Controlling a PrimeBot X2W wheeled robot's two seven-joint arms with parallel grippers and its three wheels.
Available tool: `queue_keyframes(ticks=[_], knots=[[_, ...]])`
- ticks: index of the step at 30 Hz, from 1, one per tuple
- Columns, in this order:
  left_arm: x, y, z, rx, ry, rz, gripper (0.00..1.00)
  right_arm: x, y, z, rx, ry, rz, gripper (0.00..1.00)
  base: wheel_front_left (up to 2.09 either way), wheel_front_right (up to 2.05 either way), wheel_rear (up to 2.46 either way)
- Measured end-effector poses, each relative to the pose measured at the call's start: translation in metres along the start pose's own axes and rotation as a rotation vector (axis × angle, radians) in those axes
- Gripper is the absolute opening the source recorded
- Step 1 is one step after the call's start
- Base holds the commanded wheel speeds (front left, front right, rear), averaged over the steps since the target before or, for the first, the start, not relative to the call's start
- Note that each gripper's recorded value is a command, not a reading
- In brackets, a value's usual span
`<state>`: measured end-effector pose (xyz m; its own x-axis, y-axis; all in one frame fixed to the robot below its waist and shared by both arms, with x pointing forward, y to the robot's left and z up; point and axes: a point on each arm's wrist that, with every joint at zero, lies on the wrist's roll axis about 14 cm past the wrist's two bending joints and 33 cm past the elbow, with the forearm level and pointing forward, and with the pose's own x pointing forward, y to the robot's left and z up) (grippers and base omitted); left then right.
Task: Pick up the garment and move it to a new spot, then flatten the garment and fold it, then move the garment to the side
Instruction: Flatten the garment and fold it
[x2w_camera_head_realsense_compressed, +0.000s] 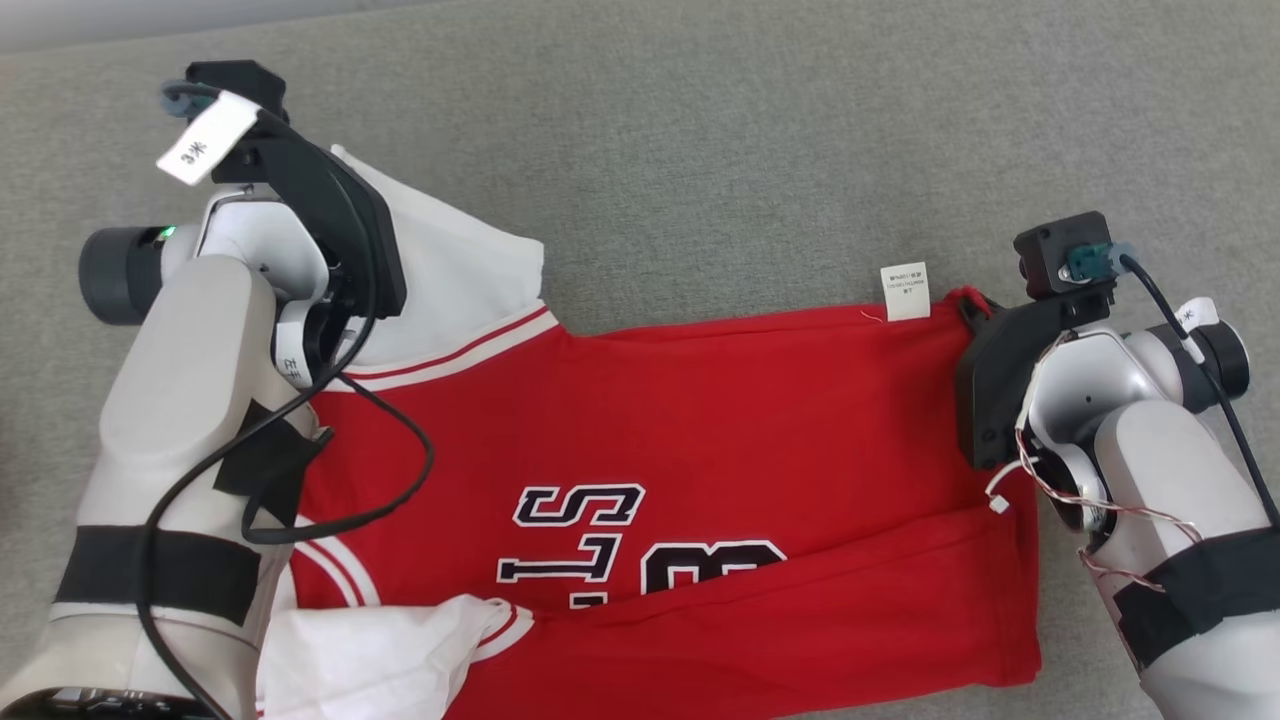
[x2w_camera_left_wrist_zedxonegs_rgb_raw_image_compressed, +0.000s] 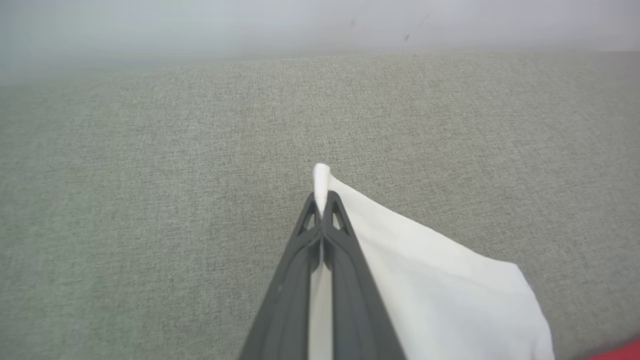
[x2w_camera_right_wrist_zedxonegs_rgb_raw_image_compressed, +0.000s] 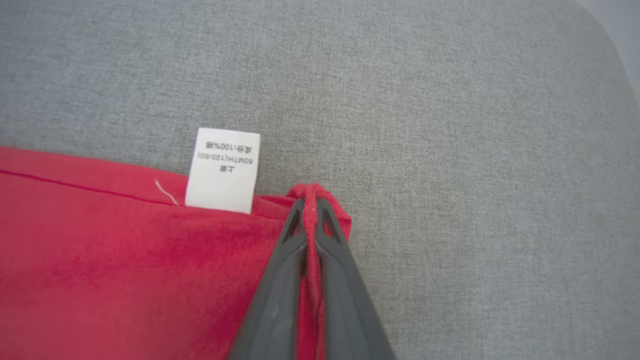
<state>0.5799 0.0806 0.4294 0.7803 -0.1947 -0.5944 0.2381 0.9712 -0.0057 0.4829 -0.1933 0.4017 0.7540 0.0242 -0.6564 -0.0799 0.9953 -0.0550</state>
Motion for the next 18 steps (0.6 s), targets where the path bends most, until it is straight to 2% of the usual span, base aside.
queue_keyframes(ticks=[5,11,18], knots=[[-0.01,0.0,0.017,0.006,-0.107,-0.014,0.0,-0.001,0.002,-0.002,-0.009,-0.007,0.005,0.0,0.0,0.0,0.0],[-0.028,-0.004,0.005,0.008,-0.187,-0.042,0.0,-0.006,0.011,-0.009,-0.036,-0.007,0.027,0.0,0.0,0.0,0.0],[-0.067,-0.019,0.008,-0.05,-0.368,-0.108,0.0,-0.023,0.018,-0.023,-0.057,-0.016,0.044,0.0,0.0,0.0,0.0]])
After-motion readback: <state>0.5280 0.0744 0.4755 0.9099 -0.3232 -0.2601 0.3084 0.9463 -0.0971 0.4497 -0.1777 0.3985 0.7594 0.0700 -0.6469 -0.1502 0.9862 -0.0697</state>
